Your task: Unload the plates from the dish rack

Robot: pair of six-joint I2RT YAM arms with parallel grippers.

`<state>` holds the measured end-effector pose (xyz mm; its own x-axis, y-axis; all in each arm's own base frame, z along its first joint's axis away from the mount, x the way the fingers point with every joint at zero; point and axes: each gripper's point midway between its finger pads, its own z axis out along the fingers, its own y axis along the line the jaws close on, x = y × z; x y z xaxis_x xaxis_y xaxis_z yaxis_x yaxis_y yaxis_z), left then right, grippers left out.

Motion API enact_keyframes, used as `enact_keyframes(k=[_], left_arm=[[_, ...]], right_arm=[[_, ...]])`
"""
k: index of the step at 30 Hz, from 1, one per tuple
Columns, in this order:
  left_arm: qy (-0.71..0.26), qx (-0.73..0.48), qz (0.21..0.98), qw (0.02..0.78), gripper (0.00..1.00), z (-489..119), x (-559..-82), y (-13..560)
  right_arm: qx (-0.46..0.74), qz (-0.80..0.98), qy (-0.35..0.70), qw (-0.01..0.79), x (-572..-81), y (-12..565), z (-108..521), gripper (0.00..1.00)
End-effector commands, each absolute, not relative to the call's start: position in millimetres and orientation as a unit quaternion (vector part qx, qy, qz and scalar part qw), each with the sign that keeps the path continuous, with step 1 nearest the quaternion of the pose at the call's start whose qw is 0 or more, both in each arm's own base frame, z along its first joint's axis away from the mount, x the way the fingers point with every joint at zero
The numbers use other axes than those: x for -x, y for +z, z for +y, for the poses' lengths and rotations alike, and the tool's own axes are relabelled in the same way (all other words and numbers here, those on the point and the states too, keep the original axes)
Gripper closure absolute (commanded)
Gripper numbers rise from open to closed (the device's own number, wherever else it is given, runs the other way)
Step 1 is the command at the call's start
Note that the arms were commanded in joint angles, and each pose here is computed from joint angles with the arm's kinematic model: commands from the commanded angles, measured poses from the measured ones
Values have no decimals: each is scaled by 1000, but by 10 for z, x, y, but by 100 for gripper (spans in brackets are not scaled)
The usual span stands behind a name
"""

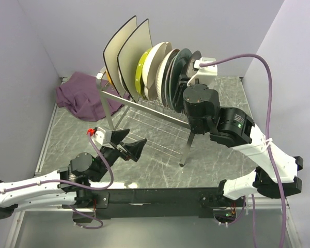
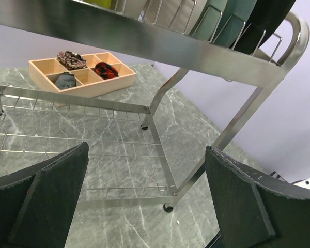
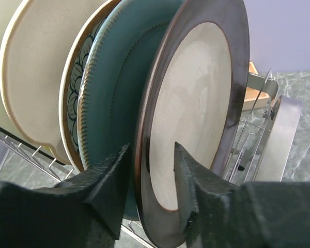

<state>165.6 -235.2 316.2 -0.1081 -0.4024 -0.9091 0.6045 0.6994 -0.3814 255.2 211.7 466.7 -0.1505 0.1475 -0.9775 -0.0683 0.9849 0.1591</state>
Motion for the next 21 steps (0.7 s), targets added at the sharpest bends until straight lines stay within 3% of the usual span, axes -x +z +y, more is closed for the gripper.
enact_keyframes(k=[1, 13, 16, 17, 18, 21], left_arm=[[-390, -75, 628, 669, 0, -2380, -1649, 3274], [-388, -78, 629, 669, 1, -2409, -1657, 3256], [-385, -77, 631, 669, 1, -2407, -1664, 3255], [-384, -78, 632, 669, 1, -2411, -1665, 3247], [-385, -78, 631, 669, 1, -2409, -1662, 3252], [-386, -77, 630, 669, 1, -2401, -1660, 3256]], right_arm=[[-44, 745, 103, 657, -2546, 4757, 2067, 59], [-54, 743, 111, 658, -2597, 4676, 1985, 67], [-52, 740, 113, 662, -2596, 4705, 1982, 82], [-52, 737, 113, 664, -2595, 4720, 1972, 95], [-52, 737, 112, 665, -2596, 4723, 1969, 100], [-59, 732, 109, 670, -2590, 4766, 1916, 100]])
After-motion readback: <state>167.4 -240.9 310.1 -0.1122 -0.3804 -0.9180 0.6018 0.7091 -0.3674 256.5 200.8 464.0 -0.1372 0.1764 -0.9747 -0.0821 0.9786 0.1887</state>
